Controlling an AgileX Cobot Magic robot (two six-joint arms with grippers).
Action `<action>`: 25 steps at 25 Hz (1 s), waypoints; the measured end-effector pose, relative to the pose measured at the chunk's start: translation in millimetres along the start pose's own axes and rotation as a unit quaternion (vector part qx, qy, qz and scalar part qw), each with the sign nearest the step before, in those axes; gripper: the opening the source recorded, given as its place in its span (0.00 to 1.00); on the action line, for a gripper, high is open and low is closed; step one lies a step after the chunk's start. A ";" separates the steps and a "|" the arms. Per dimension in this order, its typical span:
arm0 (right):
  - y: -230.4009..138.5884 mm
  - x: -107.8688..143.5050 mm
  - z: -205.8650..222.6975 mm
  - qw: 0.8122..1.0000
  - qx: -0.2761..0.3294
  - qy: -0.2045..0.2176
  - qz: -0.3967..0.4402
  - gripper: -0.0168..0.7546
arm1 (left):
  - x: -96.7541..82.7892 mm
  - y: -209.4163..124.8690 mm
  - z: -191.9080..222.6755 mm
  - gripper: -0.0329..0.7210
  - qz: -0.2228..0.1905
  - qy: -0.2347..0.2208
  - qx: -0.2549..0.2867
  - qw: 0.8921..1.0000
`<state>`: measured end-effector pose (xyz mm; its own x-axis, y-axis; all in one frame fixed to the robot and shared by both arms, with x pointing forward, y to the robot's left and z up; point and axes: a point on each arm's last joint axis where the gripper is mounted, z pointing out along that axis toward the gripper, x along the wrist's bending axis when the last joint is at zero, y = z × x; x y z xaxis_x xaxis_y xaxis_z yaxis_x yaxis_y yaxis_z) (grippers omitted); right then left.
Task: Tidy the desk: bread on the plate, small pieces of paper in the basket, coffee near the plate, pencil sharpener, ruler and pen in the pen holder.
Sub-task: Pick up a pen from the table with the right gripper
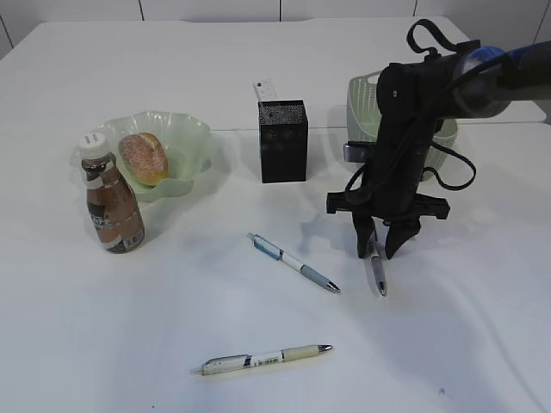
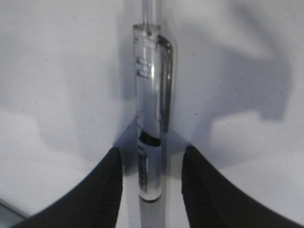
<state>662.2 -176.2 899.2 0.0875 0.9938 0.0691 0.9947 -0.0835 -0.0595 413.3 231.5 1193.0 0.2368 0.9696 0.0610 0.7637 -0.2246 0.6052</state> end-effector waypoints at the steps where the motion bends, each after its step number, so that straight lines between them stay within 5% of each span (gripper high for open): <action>1: 0.0 -0.1 0.0 1.000 0.000 -0.001 0.000 0.46 | 0.0 0.0 0.0 0.40 0.000 0.000 0.000 1.000; 9: 1.3 -2.9 0.5 1.000 -0.005 -0.016 -0.008 0.32 | 0.0 0.0 0.0 0.40 0.000 0.000 0.000 1.000; 12: 1.4 -3.1 0.5 1.000 -0.005 -0.018 -0.009 0.19 | 0.0 0.0 0.0 0.40 0.000 0.000 0.000 1.000; 25: -0.3 -3.3 -4.5 0.999 0.018 -0.026 -0.027 0.16 | 0.0 0.0 0.0 0.40 0.000 0.000 0.000 1.000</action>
<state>661.9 -179.7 903.4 0.0300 0.9993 0.0223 0.9952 -0.0277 -0.0936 413.3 231.5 1193.0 0.2368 0.9696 0.0610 0.7637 -0.2246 0.6052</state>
